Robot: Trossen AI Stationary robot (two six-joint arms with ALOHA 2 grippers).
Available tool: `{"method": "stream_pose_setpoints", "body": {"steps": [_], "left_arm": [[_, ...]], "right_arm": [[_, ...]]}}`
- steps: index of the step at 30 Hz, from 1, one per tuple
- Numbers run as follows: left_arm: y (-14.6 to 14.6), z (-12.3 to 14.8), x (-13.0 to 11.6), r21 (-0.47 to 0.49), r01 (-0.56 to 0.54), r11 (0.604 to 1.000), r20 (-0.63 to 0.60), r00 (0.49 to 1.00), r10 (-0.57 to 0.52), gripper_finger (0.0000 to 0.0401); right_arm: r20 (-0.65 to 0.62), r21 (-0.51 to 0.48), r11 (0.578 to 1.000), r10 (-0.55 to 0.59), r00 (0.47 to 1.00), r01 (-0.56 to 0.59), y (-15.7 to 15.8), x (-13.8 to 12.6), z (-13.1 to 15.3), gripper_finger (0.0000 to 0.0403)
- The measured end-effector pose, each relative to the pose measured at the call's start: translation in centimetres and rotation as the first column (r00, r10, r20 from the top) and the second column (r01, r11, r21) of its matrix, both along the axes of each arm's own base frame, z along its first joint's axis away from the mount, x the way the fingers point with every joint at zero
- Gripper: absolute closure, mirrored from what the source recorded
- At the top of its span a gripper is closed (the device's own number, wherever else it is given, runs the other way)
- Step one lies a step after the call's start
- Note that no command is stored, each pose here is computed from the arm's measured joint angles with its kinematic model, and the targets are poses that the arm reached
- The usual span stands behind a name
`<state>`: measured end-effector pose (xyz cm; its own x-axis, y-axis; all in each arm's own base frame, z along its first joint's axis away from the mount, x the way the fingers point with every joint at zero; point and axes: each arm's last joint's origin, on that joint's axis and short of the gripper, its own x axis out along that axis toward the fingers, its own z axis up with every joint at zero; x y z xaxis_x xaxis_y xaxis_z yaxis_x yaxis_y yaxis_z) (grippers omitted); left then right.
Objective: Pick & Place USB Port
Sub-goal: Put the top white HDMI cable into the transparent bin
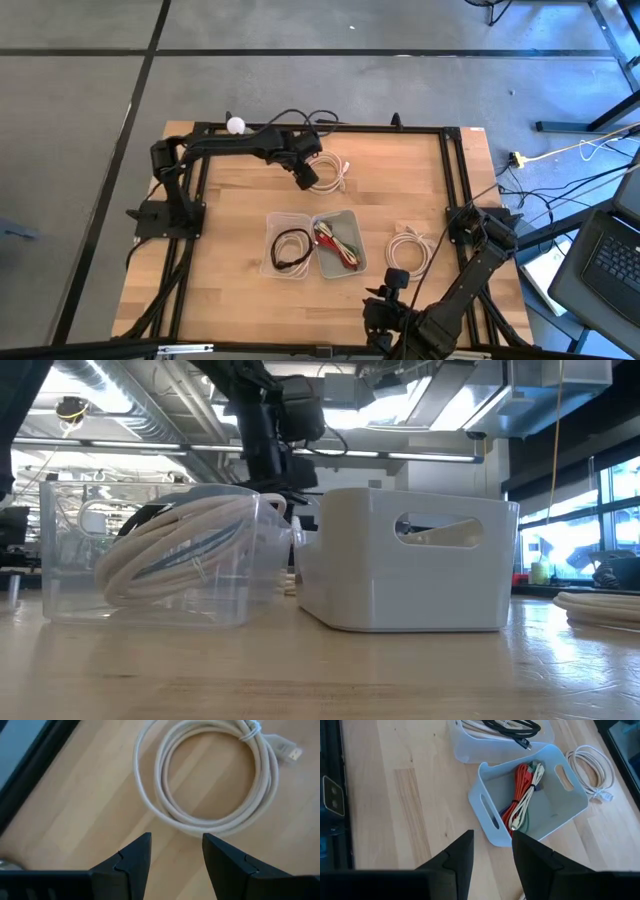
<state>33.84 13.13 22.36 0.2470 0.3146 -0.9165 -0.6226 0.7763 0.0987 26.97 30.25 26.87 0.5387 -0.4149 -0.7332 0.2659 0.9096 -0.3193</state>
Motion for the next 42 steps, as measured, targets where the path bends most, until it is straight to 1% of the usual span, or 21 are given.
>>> {"method": "stream_pose_setpoints", "body": {"steps": [3,7,11,13,22,30,33,36,40,42], "left_arm": [[0.3,-0.8,0.6,-0.009,-0.038,0.999,0.029,0.999,0.038,0.023],[1.2,-1.5,1.1,-0.101,-0.082,0.991,0.101,0.991,0.092,0.0225],[2.3,-1.9,0.9,-0.166,-0.151,0.974,0.125,0.977,0.173,0.021],[2.7,-1.9,0.6,-0.191,-0.167,0.967,0.127,0.973,0.193,0.0201],[3.0,-1.9,0.5,-0.191,-0.17,0.967,0.13,0.972,0.197,0.0172],[3.2,-2.0,0.5,-0.207,-0.215,0.954,0.136,0.96,0.246,0.0168],[3.3,-3.1,0.7,-0.227,-0.24,0.944,0.103,0.958,0.268,0.0168],[3.4,-5.0,1.1,-0.25,-0.264,0.931,0.052,0.957,0.286,0.0168],[3.5,-7.5,1.5,-0.28,-0.27,0.921,-0.009,0.96,0.279,0.0168],[3.6,-8.2,1.6,-0.285,-0.269,0.92,-0.023,0.961,0.274,0.0168]], "right_arm": [[0.005,0.006,1.0,-0.008,1.0,0.008,0.0,0.0,0.0,0.0265],[0.01,0.013,1.0,-0.012,1.0,0.012,0.0,0.0,0.0,0.0265],[0.014,0.018,1.0,-0.009,1.0,0.009,0.2,-0.1,0.0,0.0265],[0.018,0.023,1.0,-0.006,1.0,0.006,0.3,-0.1,0.0,0.0265],[0.016,0.02,1.0,-0.003,1.0,0.003,0.3,-0.2,0.0,0.0265],[0.016,0.019,1.0,-0.002,1.0,0.001,0.3,-0.2,0.0,0.0265],[0.016,0.019,1.0,-0.002,1.0,0.002,0.3,-0.2,0.0,0.0265],[0.017,0.019,1.0,-0.002,1.0,0.001,0.3,-0.2,0.0,0.0265],[0.018,0.022,1.0,0.001,1.0,-0.001,0.4,-0.2,0.0,0.0265],[0.018,0.022,1.0,0.002,1.0,-0.002,0.4,-0.2,0.0,0.0265]]}}
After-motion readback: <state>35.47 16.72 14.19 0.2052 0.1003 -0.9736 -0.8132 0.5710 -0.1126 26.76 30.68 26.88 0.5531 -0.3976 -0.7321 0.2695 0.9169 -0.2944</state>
